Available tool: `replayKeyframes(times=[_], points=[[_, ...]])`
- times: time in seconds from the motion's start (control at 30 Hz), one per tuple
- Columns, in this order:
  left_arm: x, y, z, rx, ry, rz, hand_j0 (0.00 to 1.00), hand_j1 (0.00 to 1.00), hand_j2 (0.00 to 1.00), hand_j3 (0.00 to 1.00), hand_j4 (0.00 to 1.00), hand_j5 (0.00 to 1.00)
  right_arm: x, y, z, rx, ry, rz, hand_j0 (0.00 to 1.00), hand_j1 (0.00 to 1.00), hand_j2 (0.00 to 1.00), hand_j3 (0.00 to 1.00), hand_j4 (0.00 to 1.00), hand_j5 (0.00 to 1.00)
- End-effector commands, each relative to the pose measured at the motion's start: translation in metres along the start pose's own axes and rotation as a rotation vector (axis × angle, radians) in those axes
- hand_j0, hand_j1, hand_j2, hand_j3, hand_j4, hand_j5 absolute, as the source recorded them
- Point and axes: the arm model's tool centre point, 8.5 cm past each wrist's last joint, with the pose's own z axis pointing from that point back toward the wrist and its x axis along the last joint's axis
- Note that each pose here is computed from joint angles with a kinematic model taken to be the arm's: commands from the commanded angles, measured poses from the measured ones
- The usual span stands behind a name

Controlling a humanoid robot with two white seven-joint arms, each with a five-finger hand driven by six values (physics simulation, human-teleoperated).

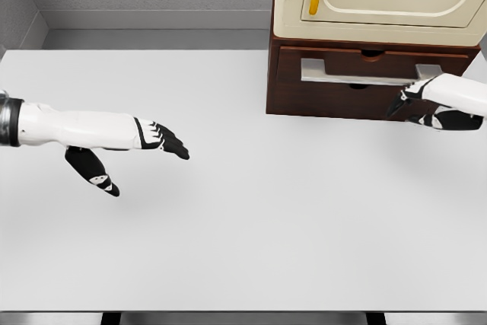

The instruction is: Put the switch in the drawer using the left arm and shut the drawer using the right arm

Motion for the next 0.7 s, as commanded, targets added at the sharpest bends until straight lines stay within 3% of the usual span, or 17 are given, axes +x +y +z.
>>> replayKeyframes(times=[0.0, 0.3, 0.5, 0.57, 0.6, 0.63, 0.67], points=[[0.0, 0.001, 0.0, 0.005, -0.002, 0.006, 1.0, 1.0, 1.0, 1.0, 1.0, 1.0, -0.01, 0.002, 0.003, -0.01, 0.027, -0.026, 0.57, 0.57, 0.57, 0.57, 0.57, 0.57], [-0.001, 0.001, -0.001, 0.002, -0.001, 0.002, 1.0, 1.0, 1.0, 1.0, 1.0, 1.0, -0.013, -0.002, 0.001, -0.021, 0.032, -0.027, 0.57, 0.57, 0.57, 0.57, 0.57, 0.57], [-0.003, -0.002, -0.001, -0.013, 0.016, -0.013, 1.0, 1.0, 1.0, 1.0, 1.0, 1.0, 0.04, 0.02, -0.025, 0.066, -0.119, 0.046, 0.61, 0.61, 0.61, 0.61, 0.61, 0.61], [-0.003, -0.002, 0.0, -0.013, 0.017, -0.013, 1.0, 1.0, 1.0, 1.0, 1.0, 1.0, 0.051, 0.024, -0.027, 0.078, -0.149, 0.057, 0.74, 0.74, 0.74, 0.74, 0.74, 0.74], [-0.005, -0.002, 0.001, -0.011, 0.023, -0.01, 1.0, 1.0, 1.0, 1.0, 1.0, 1.0, 0.054, 0.026, -0.028, 0.08, -0.16, 0.059, 0.9, 0.9, 0.9, 0.9, 0.9, 0.9], [-0.007, -0.002, 0.002, -0.01, 0.03, -0.007, 1.0, 1.0, 1.0, 1.0, 1.0, 1.0, 0.061, 0.026, -0.03, 0.083, -0.177, 0.069, 1.0, 1.0, 1.0, 1.0, 1.0, 1.0], [-0.007, -0.002, 0.003, -0.009, 0.031, -0.007, 1.0, 1.0, 1.0, 1.0, 1.0, 1.0, 0.065, 0.029, -0.03, 0.088, -0.189, 0.068, 1.0, 1.0, 1.0, 1.0, 1.0, 1.0]])
